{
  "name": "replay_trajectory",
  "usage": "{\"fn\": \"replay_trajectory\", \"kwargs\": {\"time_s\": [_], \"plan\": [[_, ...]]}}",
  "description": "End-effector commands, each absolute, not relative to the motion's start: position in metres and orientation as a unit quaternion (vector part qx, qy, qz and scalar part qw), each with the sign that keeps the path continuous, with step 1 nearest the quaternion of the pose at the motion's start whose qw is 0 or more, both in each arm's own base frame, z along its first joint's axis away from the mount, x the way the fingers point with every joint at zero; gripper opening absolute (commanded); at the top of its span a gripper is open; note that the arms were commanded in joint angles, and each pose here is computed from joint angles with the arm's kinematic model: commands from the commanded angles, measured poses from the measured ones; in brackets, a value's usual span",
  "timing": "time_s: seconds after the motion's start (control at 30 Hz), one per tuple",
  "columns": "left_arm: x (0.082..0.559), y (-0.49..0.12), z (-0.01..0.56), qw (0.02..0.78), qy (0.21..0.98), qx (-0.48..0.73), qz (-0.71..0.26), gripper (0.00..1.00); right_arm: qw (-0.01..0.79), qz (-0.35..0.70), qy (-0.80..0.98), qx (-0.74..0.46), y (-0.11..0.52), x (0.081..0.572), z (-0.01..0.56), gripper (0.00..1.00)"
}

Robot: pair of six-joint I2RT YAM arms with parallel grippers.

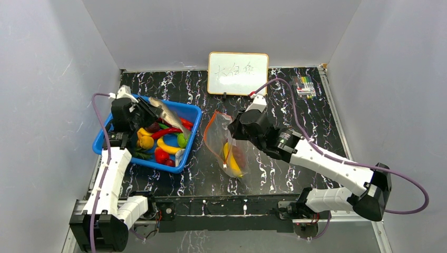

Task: Place the food in the zip-top bag and seal the zipper
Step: Pick up the fake fish from the bin, then place the fake fish in the zipper food storage bag.

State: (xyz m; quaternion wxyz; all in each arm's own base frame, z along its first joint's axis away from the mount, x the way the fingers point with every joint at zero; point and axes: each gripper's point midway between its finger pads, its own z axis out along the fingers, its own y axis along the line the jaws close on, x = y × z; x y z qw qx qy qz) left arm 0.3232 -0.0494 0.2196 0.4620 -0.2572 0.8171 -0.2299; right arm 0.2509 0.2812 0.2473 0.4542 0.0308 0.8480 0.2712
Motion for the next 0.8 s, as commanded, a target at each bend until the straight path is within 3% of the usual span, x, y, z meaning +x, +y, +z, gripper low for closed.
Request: {"fn": "replay_trajectory", "kwargs": {"time_s": [0.0,0.13,0.5,0.77], "plan": [[0.315,-0.065,0.263,0.484,0.815,-0.194,-0.253,0.08,0.491,0.299,0.817,0.055,0.292,0.269,0.284,0.00],[0.309,-0.077,0.279,0.486,0.818,-0.158,-0.265,0.07,0.496,0.271,0.823,0.058,0.294,0.280,0.275,0.00],[0.272,-0.155,0.335,0.462,0.763,-0.051,-0.448,0.06,0.484,0.301,0.820,0.055,0.319,0.286,0.283,0.00],[0.265,-0.163,0.363,0.481,0.736,-0.037,-0.475,0.05,0.479,0.309,0.821,0.022,0.328,0.283,0.277,0.00]]}}
